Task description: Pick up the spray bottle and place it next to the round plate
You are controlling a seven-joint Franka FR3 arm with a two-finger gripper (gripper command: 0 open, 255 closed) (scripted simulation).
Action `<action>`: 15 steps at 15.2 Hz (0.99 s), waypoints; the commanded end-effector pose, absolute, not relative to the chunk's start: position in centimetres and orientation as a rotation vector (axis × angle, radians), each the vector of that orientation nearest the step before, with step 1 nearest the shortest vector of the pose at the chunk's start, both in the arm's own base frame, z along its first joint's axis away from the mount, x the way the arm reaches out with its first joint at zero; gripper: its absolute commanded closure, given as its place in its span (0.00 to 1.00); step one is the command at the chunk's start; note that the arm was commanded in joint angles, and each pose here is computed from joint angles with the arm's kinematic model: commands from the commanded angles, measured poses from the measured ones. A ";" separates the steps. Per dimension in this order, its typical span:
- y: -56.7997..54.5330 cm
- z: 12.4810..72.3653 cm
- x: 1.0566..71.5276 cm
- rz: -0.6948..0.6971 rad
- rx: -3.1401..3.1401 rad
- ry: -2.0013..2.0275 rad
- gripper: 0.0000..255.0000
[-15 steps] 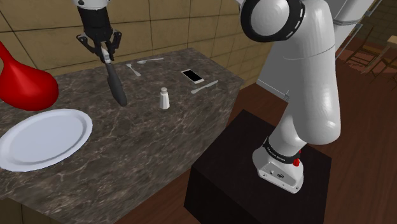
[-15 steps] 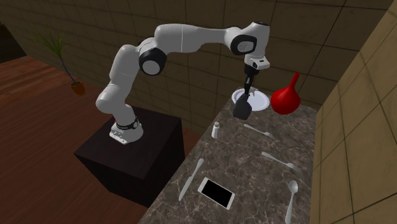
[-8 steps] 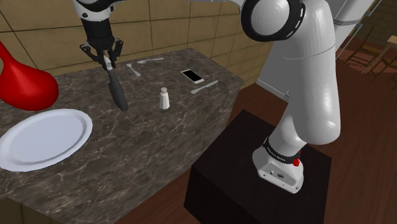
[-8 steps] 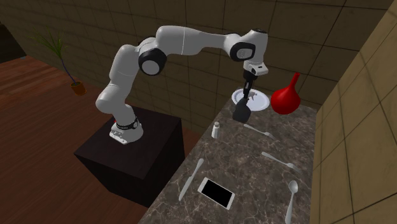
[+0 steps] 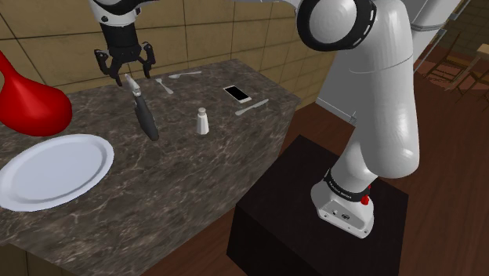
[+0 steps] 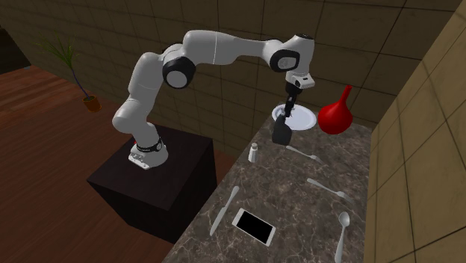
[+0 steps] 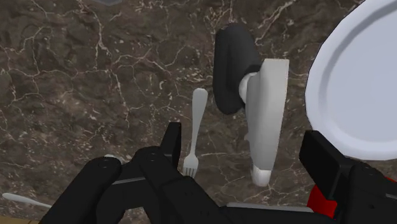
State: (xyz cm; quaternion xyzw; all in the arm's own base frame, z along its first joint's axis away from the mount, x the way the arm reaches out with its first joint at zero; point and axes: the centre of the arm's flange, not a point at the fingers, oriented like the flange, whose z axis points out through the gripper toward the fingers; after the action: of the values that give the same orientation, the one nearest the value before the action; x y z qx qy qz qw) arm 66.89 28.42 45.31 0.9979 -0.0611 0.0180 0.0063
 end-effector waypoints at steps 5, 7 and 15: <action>28.5 47.9 66.8 0.056 3.123 -0.191 0.00; 28.5 50.3 66.7 0.056 3.123 -0.191 0.00; 28.5 50.3 66.7 0.056 3.123 -0.191 0.00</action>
State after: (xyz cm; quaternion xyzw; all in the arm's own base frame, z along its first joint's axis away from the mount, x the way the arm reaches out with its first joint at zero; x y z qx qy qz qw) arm 66.72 28.49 50.30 0.9979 -0.0611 0.0180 0.0062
